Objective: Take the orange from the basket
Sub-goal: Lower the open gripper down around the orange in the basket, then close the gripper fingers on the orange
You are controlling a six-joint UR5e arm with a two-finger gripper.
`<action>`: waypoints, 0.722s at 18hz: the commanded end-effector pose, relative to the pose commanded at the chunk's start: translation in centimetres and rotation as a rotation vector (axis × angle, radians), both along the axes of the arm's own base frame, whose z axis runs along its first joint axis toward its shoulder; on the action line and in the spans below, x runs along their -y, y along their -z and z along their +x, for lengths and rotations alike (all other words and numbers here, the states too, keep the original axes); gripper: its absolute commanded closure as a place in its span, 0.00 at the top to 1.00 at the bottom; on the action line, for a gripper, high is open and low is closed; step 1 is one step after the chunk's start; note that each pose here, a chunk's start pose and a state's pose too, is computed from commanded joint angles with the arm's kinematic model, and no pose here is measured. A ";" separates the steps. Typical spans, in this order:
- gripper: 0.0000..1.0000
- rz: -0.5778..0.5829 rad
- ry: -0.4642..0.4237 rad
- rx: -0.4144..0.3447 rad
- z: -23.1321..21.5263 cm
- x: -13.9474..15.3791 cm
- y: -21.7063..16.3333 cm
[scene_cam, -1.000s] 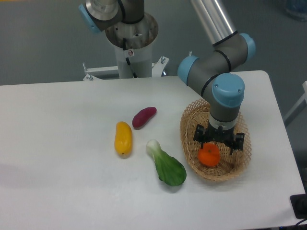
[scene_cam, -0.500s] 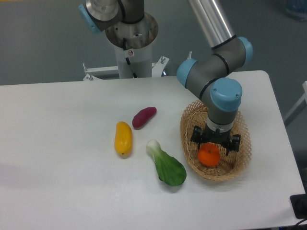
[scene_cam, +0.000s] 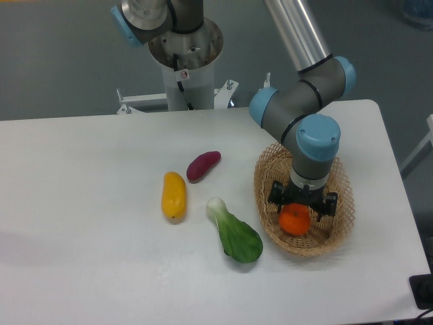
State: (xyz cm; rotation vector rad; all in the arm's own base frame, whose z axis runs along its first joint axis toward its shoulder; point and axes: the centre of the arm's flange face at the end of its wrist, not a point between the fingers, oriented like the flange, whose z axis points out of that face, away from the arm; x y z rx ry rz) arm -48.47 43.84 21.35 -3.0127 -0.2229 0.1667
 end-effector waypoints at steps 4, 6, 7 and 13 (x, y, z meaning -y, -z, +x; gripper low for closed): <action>0.94 -0.002 -0.002 -0.008 -0.1 0.0 -0.1; 0.92 -0.003 0.001 -0.007 0.0 0.0 0.0; 0.92 -0.004 0.001 -0.006 0.1 0.0 0.1; 0.77 -0.003 -0.004 -0.009 0.0 0.0 -0.1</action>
